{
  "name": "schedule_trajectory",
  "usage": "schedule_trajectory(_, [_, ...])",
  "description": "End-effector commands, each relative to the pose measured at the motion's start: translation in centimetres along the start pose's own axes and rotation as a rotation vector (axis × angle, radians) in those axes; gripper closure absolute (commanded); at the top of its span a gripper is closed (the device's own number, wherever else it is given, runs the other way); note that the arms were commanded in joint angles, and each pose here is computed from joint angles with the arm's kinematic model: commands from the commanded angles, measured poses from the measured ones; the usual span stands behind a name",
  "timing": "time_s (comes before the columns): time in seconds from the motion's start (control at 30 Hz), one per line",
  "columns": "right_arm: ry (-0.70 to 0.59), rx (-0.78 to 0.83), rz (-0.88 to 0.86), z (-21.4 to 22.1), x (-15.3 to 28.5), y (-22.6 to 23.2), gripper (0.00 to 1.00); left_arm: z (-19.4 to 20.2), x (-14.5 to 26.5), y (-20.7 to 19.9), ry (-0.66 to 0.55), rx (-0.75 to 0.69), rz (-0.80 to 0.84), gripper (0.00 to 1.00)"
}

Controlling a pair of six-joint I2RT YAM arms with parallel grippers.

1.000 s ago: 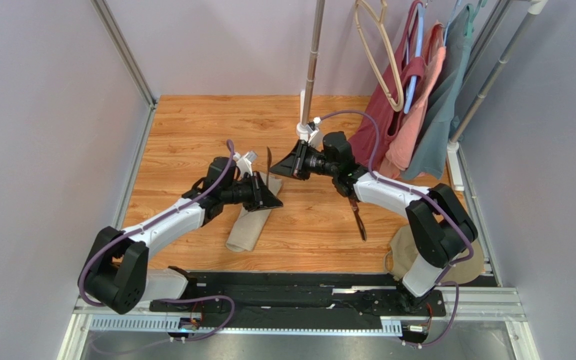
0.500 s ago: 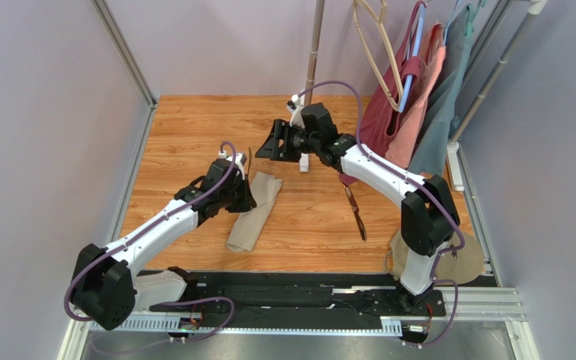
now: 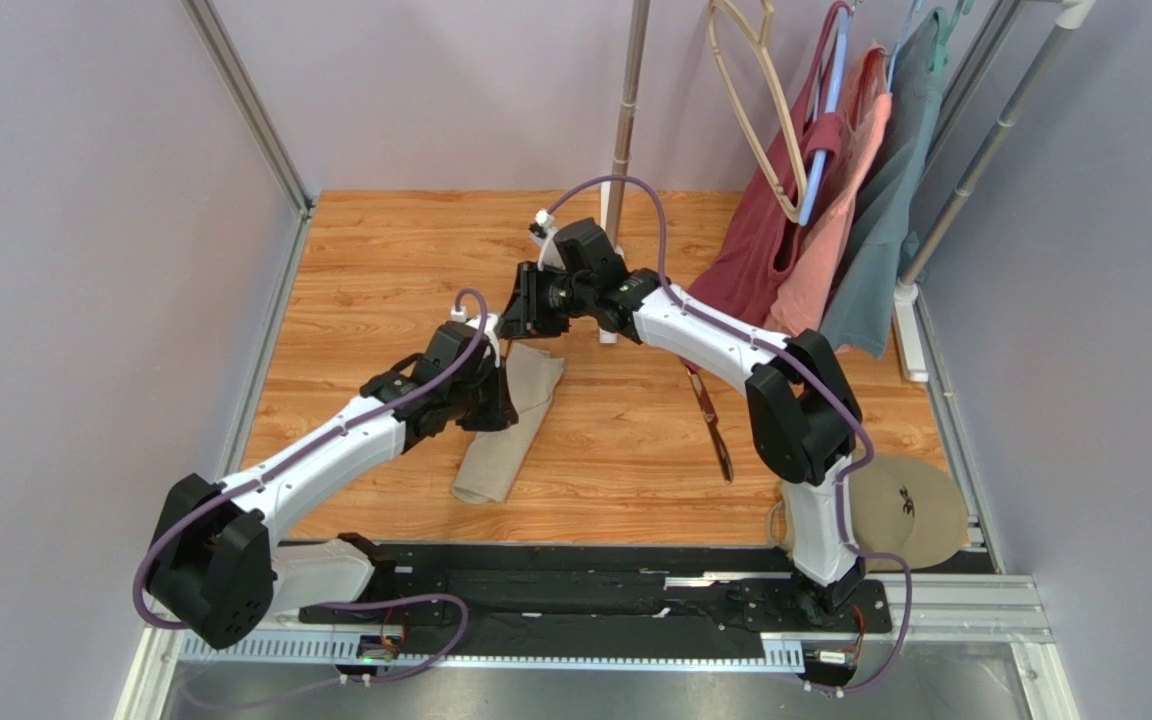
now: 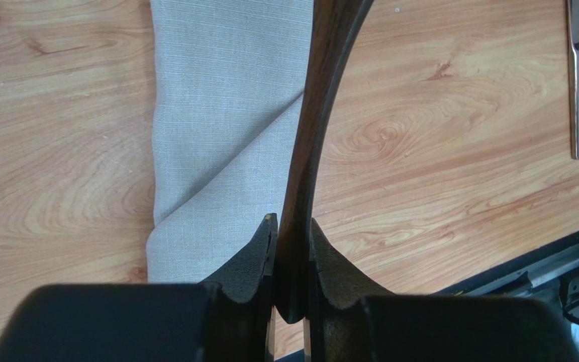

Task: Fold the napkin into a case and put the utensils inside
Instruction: Pass from the left arm to the right

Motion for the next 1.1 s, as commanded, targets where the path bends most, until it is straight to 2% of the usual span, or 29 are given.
schedule_trajectory(0.0, [-0.015, 0.044, -0.041, -1.4, 0.3, 0.8, 0.93, -1.5, 1.0, -1.0, -0.056, -0.030, 0.049, 0.99])
schedule_trajectory(0.03, [-0.014, 0.056, -0.054, -1.4, 0.6, 0.5, 1.00, -1.4, 1.4, -0.8, -0.048, -0.004, 0.050, 0.74])
schedule_trajectory(0.07, [-0.004, 0.053, -0.100, -1.6, 1.7, 0.7, 1.00, -1.6, 2.0, -0.7, -0.062, 0.022, 0.073, 0.64])
schedule_trajectory(0.1, [-0.010, 0.059, -0.161, -1.2, 1.7, -0.3, 1.00, -1.0, 1.9, -0.2, -0.043, 0.059, 0.102, 0.60])
schedule_trajectory(0.13, [-0.007, 0.051, -0.224, -1.3, 2.2, -0.1, 1.00, -1.2, 2.3, -1.1, -0.045, 0.104, 0.268, 0.57])
schedule_trajectory(0.2, [-0.016, 0.111, -0.371, -2.0, 3.6, 0.5, 1.00, -0.3, 2.0, 0.3, -0.049, 0.221, 0.363, 0.57])
schedule_trajectory(0.23, [0.009, 0.101, -0.401, -1.2, 3.8, -0.1, 1.00, -0.9, 2.4, -0.3, -0.077, 0.247, 0.488, 0.57])
schedule_trajectory(0.3, [-0.025, 0.118, -0.482, -1.2, 4.9, 0.9, 1.00, -0.4, 2.1, -0.3, -0.067, 0.278, 0.559, 0.57])
schedule_trajectory(0.37, [-0.021, 0.091, -0.507, -0.3, 5.1, 0.6, 1.00, -1.1, 2.3, -1.1, -0.085, 0.276, 0.664, 0.58])
schedule_trajectory(0.43, [-0.037, 0.084, -0.527, 0.0, 5.4, 0.7, 1.00, -1.5, 2.5, -1.6, -0.096, 0.278, 0.741, 0.65])
schedule_trajectory(0.6, [-0.065, 0.037, -0.579, 0.3, 6.1, 1.3, 1.00, -2.0, 2.2, -1.7, -0.105, 0.271, 0.764, 0.69])
schedule_trajectory(0.67, [-0.050, 0.026, -0.588, 0.3, 5.9, 1.7, 0.99, -2.3, 2.1, -1.9, -0.096, 0.266, 0.796, 0.82])
schedule_trajectory(0.73, [-0.035, 0.044, -0.557, 0.3, 5.7, 1.4, 0.86, -2.4, 2.3, -1.9, -0.096, 0.234, 0.793, 0.93])
schedule_trajectory(0.77, [0.012, 0.018, -0.484, 0.5, 5.7, 0.3, 0.72, -2.8, 2.7, -2.1, -0.108, 0.213, 0.791, 0.95])
schedule_trajectory(0.83, [0.006, 0.117, -0.434, -0.5, 6.2, -0.1, 0.61, -2.3, 2.8, -1.7, -0.078, 0.180, 0.734, 1.00])
schedule_trajectory(0.87, [0.023, 0.112, -0.403, -0.7, 6.8, -0.8, 0.50, -2.4, 3.3, -1.7, -0.086, 0.162, 0.726, 1.00])
schedule_trajectory(0.93, [0.025, 0.213, -0.377, -1.7, 7.4, -0.7, 0.46, -1.7, 3.4, -1.4, -0.068, 0.143, 0.702, 1.00])
schedule_trajectory(0.97, [0.074, 0.196, -0.355, -1.4, 7.7, -1.1, 0.43, -1.6, 3.5, -1.4, -0.067, 0.139, 0.701, 1.00])
schedule_trajectory(1.07, [0.112, 0.208, -0.381, -1.5, 7.7, -1.6, 0.44, -1.0, 3.3, -1.2, -0.049, 0.141, 0.698, 1.00])
Point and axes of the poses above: each gripper's point midway between its finger pads, its own x axis back along the fingers, its own y axis along the line the jaws close on, z = x × y, the point moved 8 cm from there along x, back along the fingers, and after that the axes turned 6 degrees about -x, right-handed, at the moved point
